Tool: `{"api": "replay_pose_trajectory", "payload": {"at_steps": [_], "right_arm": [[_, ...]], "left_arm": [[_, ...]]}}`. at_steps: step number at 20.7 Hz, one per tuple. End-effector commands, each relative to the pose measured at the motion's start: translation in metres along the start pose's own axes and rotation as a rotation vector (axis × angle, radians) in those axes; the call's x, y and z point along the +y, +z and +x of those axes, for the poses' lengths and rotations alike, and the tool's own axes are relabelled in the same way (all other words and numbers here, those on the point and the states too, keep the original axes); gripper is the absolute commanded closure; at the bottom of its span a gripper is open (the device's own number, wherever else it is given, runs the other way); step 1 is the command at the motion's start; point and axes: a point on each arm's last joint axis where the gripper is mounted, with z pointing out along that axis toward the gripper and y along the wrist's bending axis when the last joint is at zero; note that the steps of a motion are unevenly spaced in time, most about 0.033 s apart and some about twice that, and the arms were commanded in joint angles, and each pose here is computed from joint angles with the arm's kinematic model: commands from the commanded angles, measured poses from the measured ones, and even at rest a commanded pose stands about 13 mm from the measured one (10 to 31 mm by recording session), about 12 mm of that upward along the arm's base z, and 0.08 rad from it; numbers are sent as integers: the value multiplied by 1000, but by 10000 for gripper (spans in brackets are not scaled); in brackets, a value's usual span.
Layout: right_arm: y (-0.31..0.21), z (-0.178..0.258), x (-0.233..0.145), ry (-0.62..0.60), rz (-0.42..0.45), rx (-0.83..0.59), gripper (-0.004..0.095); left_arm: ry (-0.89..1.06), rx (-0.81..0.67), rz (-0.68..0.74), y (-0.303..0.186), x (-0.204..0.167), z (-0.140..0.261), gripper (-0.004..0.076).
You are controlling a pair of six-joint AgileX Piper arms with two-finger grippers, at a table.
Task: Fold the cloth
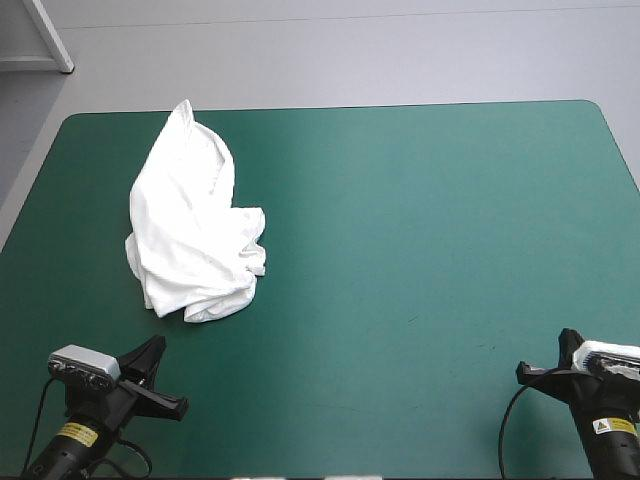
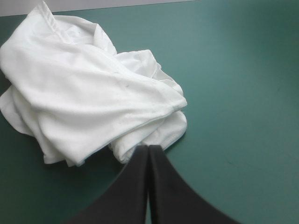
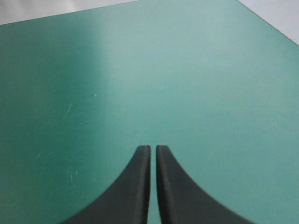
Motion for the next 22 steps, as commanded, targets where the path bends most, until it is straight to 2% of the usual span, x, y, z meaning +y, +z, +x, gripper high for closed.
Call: {"api": "replay_pose_trajectory", "payload": {"at_steps": [1,2,3,4,5,6,8,10,11,14,18,22], "right_arm": [[-8,-26,4,-25,-17,-41,623],[-9,-26,5,-46,-29,-17,521],[-12,-28,7,-95,-50,17,257],[-13,-29,8,-94,-57,22,170],[-16,-34,10,-91,-66,25,48],[-17,-37,11,-89,-73,26,44],[-24,-49,16,-107,-131,35,98],[-30,-63,22,-123,-190,99,120],[-34,-72,25,-125,-214,133,120],[-42,-91,28,-131,-244,196,124],[-45,-88,25,-163,-227,260,130],[-45,-86,26,-147,-232,284,130]], "left_arm": [[-14,-123,-30,-2,3,-18,646],[-18,-132,-31,-2,3,-20,602],[-28,-142,-30,-3,3,-27,466],[-32,-143,-28,-3,3,-31,407],[-53,-148,-26,-2,3,-42,278],[-63,-148,-26,-1,3,-48,244],[-118,-135,-23,8,4,-74,260],[-130,-45,-21,35,7,-99,272],[-158,40,-14,60,9,-116,272],[-225,160,-56,121,27,-150,272],[-309,347,-163,187,83,-160,271],[-318,498,-166,238,106,-137,265]]}}
